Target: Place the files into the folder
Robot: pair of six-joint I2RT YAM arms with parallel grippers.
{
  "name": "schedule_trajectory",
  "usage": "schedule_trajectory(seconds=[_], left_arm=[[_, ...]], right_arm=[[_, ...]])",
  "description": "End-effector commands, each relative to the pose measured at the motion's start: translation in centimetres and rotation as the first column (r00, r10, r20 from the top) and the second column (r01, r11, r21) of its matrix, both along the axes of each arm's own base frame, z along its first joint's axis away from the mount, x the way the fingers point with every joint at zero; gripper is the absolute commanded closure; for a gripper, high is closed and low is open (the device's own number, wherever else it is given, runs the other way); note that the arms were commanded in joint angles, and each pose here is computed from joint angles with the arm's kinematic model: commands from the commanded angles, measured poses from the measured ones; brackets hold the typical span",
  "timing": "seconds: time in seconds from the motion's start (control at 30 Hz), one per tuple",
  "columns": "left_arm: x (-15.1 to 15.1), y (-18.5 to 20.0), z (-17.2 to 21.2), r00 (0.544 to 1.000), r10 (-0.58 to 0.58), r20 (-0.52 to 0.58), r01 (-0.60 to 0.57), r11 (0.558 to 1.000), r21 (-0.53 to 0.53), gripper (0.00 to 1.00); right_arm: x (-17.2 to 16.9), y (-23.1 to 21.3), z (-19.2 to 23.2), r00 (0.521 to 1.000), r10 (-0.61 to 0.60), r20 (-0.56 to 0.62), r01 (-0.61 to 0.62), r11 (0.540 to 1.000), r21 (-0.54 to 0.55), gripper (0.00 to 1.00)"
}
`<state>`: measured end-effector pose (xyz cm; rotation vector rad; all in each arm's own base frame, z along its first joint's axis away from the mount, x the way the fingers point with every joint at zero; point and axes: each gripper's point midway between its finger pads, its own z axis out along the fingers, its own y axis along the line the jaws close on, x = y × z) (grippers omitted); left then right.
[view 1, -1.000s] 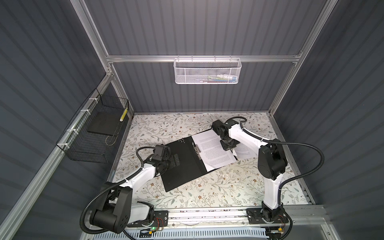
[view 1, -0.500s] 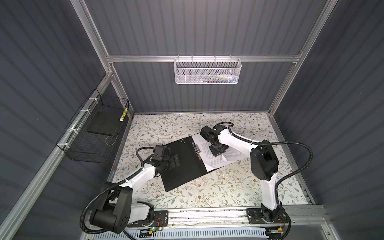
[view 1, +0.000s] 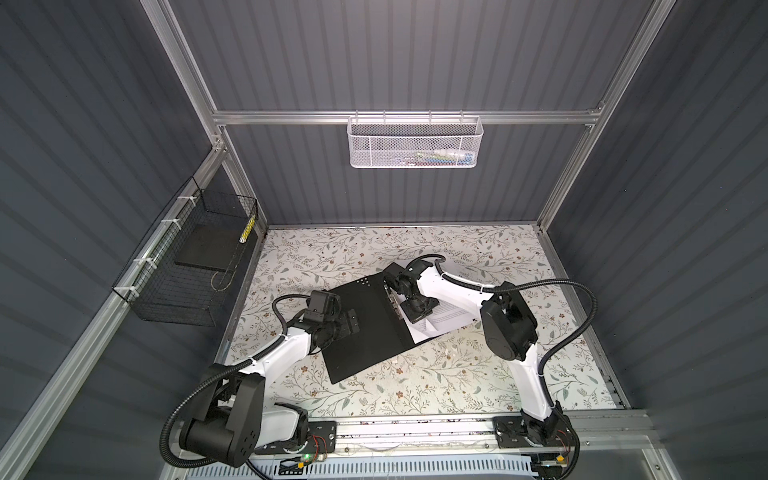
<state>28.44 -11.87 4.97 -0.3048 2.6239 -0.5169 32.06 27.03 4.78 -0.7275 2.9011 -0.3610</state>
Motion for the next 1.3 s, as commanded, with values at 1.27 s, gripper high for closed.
schedule_trajectory(seconds=[1.27], left_arm=[[-0.5, 0.7, 0.2, 1.000, 0.024, -0.004, -0.024, 1.000, 0.011, 0.00]], right_arm=[[-2.4, 3.7, -0.4, 0.997, 0.041, -0.061, -0.037, 0.998, 0.056, 0.70]])
